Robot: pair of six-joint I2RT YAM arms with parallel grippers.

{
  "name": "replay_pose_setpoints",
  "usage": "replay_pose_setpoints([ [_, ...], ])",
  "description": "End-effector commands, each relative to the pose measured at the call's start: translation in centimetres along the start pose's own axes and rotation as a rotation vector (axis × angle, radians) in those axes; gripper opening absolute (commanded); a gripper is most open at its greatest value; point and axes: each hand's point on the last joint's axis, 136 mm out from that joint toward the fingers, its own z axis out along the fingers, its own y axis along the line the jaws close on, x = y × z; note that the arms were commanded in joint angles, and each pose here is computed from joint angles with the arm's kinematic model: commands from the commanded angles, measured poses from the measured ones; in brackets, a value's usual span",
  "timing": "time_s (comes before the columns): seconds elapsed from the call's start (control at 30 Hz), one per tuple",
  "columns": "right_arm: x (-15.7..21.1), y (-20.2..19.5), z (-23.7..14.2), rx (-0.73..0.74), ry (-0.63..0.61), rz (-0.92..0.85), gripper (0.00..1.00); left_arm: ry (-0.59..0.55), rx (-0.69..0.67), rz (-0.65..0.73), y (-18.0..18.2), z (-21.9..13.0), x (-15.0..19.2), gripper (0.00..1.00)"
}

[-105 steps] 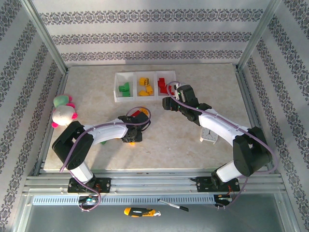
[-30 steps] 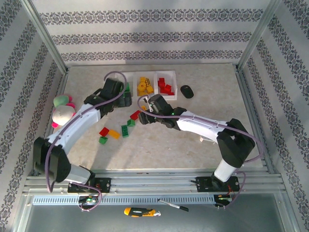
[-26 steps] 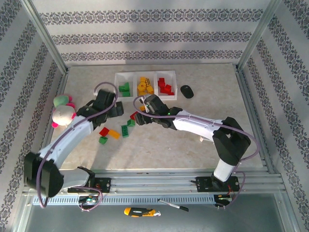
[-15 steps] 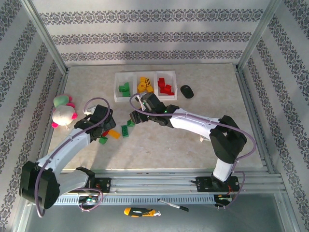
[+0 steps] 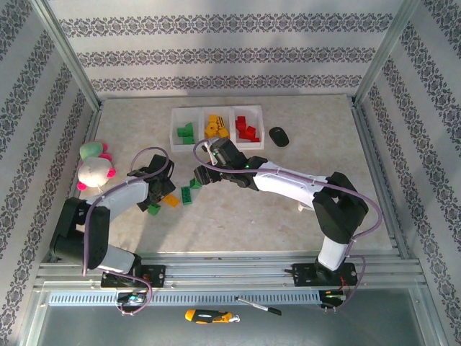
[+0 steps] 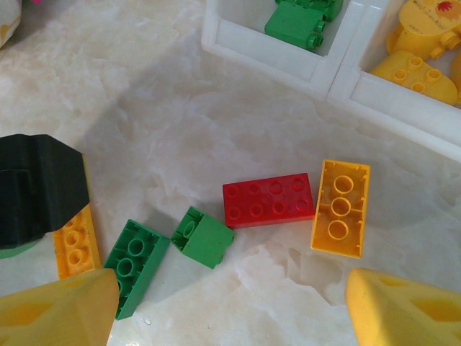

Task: Sort the legos into containers by color
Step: Pick up the lego from the middle-left of the table, then place the lego in the container.

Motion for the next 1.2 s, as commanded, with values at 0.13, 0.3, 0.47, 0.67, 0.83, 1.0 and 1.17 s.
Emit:
replay_pose_setpoints([
  [0.13, 0.8, -0.1, -0.3, 0.019, 0.015, -0.017, 0.82, 0.049, 0.000, -0.030, -0.9, 1.7, 0.2, 0.75],
  [0.3, 1.0, -0.2, -0.3, 0.020, 0.018, -0.012, 0.82, 0.046, 0.004, -0.034, -0.9, 1.4, 0.1, 0.58],
  [0.47, 0.8, -0.1, -0.5, 0.018, 0.014, -0.011, 0.82, 0.020, 0.015, -0.013, -1.2, 0.3, -0.8, 0.50],
  [0.67, 0.4, -0.7, -1.2, 0.044, -0.019, 0.003, 0.82, 0.006, 0.072, 0.053, -2.9, -1.5, -1.9, 0.50],
  [0.83, -0.3, -3.0, -3.0, 0.099, -0.096, 0.092, 0.82, -0.021, 0.159, 0.125, -6.5, -3.9, -3.0, 0.49],
  [1.0, 0.1, -6.6, -5.5, 0.151, -0.158, 0.206, 0.82, -0.071, 0.270, 0.236, -12.4, -7.2, -3.7, 0.47],
  [1.17, 1.1, -10.1, -8.1, 0.207, -0.185, 0.265, 0.82, -0.110, 0.370, 0.350, -19.3, -10.1, -3.6, 0.46],
])
